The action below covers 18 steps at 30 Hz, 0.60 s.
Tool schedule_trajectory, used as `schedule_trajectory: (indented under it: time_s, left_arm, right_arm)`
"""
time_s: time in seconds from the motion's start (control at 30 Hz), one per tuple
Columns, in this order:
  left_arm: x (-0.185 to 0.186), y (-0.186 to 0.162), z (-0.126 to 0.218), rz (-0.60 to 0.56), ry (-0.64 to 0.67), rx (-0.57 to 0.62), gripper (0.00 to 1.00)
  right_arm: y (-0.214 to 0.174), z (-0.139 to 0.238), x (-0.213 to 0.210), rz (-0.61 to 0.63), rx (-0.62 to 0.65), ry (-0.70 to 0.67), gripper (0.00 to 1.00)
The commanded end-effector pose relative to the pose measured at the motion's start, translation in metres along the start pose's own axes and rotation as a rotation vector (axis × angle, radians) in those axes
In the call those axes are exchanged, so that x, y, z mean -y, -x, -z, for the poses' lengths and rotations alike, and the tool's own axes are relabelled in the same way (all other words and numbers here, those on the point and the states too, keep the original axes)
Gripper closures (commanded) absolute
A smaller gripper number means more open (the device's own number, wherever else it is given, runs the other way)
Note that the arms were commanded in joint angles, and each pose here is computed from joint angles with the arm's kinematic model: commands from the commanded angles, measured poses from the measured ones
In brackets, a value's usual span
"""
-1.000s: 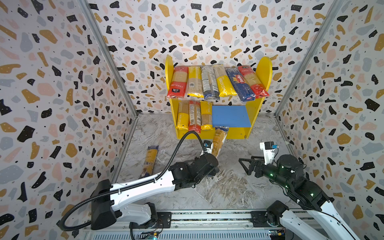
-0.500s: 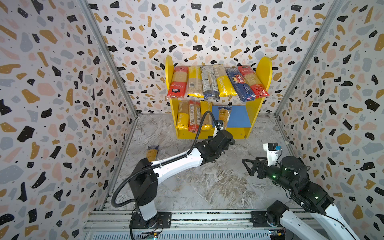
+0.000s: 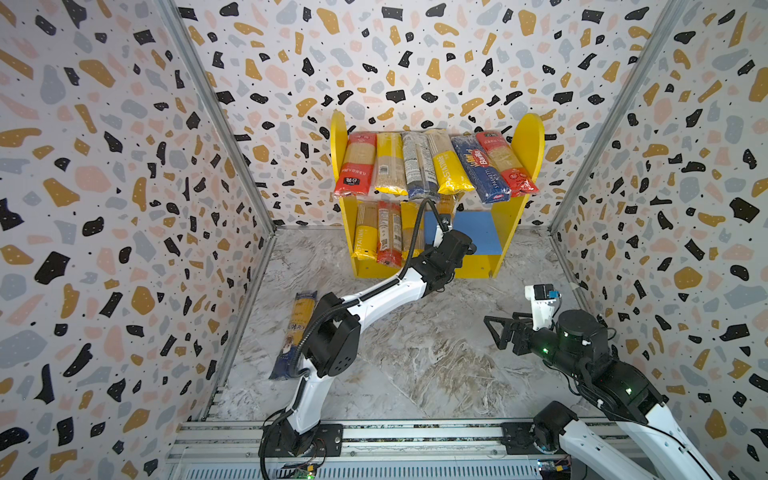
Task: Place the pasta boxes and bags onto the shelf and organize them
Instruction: 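Lower the Molí Pasta pack beside the PASTATIME pack and open the left gripper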
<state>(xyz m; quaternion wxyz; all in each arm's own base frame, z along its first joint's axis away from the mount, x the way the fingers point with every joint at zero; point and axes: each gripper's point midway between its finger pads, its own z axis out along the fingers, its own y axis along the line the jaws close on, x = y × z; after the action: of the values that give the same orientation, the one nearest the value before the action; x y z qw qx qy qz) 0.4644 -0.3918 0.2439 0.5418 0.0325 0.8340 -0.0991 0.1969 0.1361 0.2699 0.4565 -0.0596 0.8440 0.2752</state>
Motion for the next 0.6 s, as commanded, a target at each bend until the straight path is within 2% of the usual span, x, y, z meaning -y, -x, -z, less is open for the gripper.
schedule_trajectory:
  time_s: [0.0, 0.57]
  left_arm:
    - [0.004, 0.083, 0.011, 0.134, -0.019, 0.232, 1.0]
    - [-0.023, 0.089, -0.037, 0.167, 0.008, 0.213, 1.0]
  right_arm:
    - [0.009, 0.002, 0.0, 0.013, 0.018, -0.017, 0.01]
    - [0.013, -0.01, 0.005, 0.005, 0.007, -0.052, 0.01]
